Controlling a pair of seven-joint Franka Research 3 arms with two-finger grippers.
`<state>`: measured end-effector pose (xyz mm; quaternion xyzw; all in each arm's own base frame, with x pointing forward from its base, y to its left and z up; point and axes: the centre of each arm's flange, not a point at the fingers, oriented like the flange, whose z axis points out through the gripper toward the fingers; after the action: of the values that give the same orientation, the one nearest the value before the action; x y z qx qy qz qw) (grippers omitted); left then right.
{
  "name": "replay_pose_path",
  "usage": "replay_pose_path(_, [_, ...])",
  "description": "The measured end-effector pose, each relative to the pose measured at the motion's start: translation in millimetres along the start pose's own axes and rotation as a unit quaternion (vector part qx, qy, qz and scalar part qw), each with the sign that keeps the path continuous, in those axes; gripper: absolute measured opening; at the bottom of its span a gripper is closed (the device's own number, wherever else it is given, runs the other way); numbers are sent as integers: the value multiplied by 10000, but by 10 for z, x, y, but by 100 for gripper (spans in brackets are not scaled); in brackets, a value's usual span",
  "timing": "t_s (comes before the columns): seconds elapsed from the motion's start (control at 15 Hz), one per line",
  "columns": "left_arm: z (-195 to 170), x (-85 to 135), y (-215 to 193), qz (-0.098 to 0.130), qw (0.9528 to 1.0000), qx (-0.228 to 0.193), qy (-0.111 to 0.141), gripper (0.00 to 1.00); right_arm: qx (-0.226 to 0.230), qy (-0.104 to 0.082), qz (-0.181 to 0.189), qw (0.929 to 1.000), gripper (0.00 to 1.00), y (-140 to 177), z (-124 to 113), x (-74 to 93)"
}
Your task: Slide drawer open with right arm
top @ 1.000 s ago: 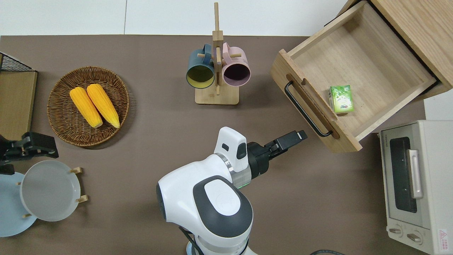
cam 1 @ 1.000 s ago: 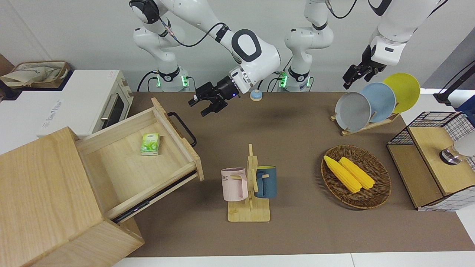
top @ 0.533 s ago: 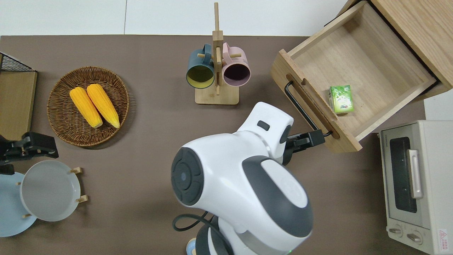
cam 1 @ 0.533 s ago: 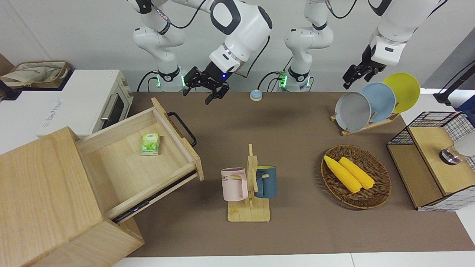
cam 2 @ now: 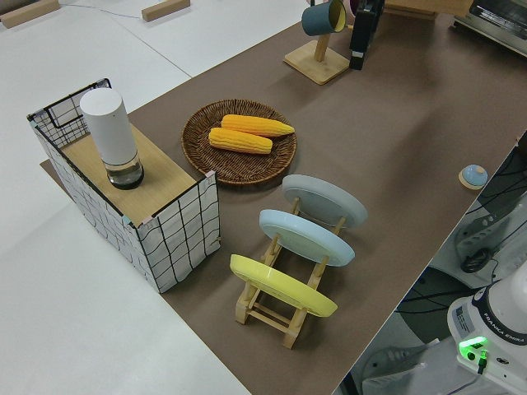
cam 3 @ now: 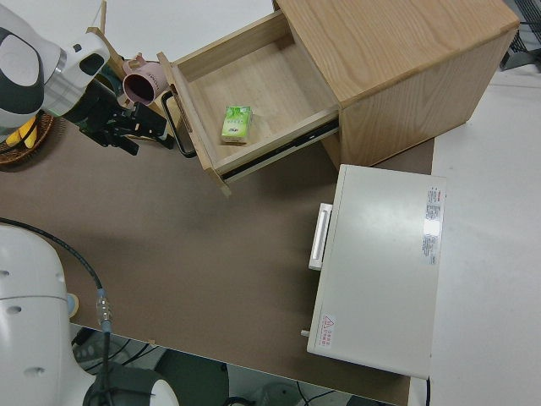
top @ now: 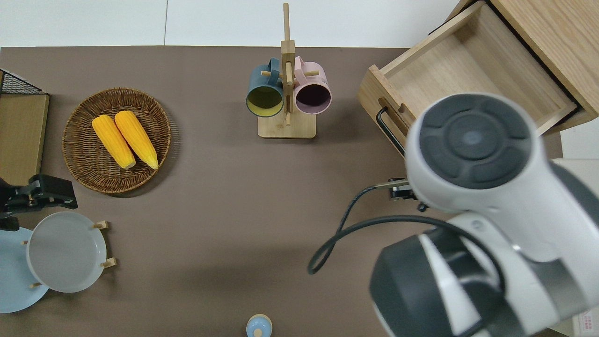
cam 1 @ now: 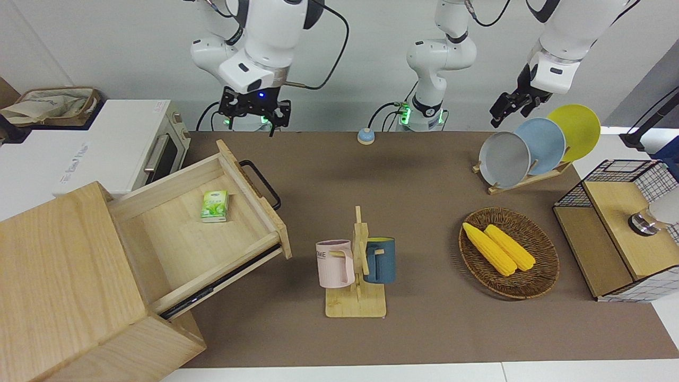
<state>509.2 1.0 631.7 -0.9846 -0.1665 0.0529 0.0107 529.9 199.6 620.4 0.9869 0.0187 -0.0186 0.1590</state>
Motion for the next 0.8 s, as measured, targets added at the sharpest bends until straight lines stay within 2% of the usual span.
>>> replay_pose_path(0.27, [0, 0, 0, 0, 10000, 0, 0, 100, 719, -61, 332, 9968, 99, 741, -137, -78])
replay_pose_path(0.47, [0, 0, 0, 0, 10000, 0, 0, 100, 1118, -152, 614, 9917, 99, 1123, -70, -76])
replay_pose_path(0.8, [0, 0, 0, 1, 10000, 0, 0, 100, 1634, -372, 882, 9819, 99, 1563, 172, -38])
